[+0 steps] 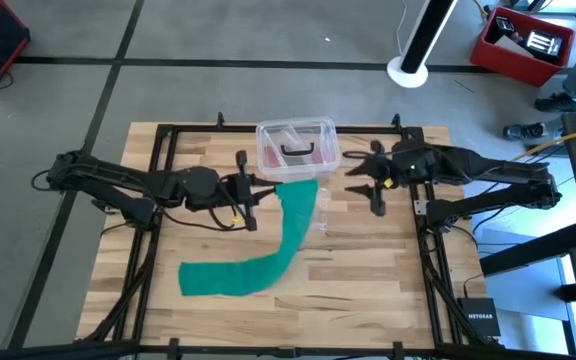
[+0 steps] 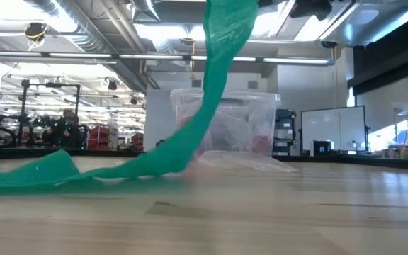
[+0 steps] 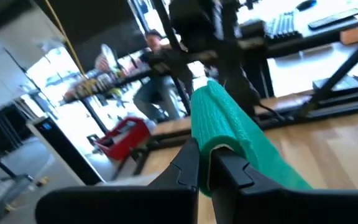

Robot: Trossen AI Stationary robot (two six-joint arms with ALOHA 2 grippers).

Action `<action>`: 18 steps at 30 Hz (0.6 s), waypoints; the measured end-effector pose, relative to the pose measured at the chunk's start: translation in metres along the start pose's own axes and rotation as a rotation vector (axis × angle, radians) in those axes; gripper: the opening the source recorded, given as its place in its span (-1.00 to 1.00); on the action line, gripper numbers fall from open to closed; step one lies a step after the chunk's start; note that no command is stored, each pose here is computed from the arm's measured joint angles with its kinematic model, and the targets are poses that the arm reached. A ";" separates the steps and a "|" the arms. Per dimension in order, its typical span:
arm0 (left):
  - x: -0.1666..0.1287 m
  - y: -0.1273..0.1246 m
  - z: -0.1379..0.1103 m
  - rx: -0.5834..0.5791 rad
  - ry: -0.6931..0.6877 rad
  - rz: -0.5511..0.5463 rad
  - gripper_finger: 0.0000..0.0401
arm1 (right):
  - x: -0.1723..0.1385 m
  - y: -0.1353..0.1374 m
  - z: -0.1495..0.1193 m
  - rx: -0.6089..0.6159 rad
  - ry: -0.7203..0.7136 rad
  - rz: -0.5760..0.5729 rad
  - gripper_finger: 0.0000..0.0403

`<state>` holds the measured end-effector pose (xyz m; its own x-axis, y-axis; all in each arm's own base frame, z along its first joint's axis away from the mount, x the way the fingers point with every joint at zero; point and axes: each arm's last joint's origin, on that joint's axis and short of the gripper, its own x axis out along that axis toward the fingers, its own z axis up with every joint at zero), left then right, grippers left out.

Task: Roll bandage
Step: Roll the green bandage

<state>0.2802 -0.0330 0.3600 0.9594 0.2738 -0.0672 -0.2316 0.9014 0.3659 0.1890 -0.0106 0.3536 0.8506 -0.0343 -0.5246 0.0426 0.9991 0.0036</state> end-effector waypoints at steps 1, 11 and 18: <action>0.000 0.001 0.002 0.008 -0.016 0.008 -0.97 | 0.004 0.002 -0.005 0.007 0.006 0.036 -0.08; 0.002 0.005 0.001 0.098 -0.007 0.062 -0.98 | 0.076 0.031 -0.076 0.066 -0.274 0.113 -0.20; 0.002 0.006 0.002 0.133 -0.006 0.074 -0.95 | 0.092 0.036 -0.086 0.265 -0.329 0.140 -0.21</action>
<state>0.2809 -0.0278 0.3635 0.9415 0.3357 -0.0299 -0.2789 0.8260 0.4898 0.2238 0.0249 0.2316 0.9775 0.0520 -0.2045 0.0112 0.9550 0.2963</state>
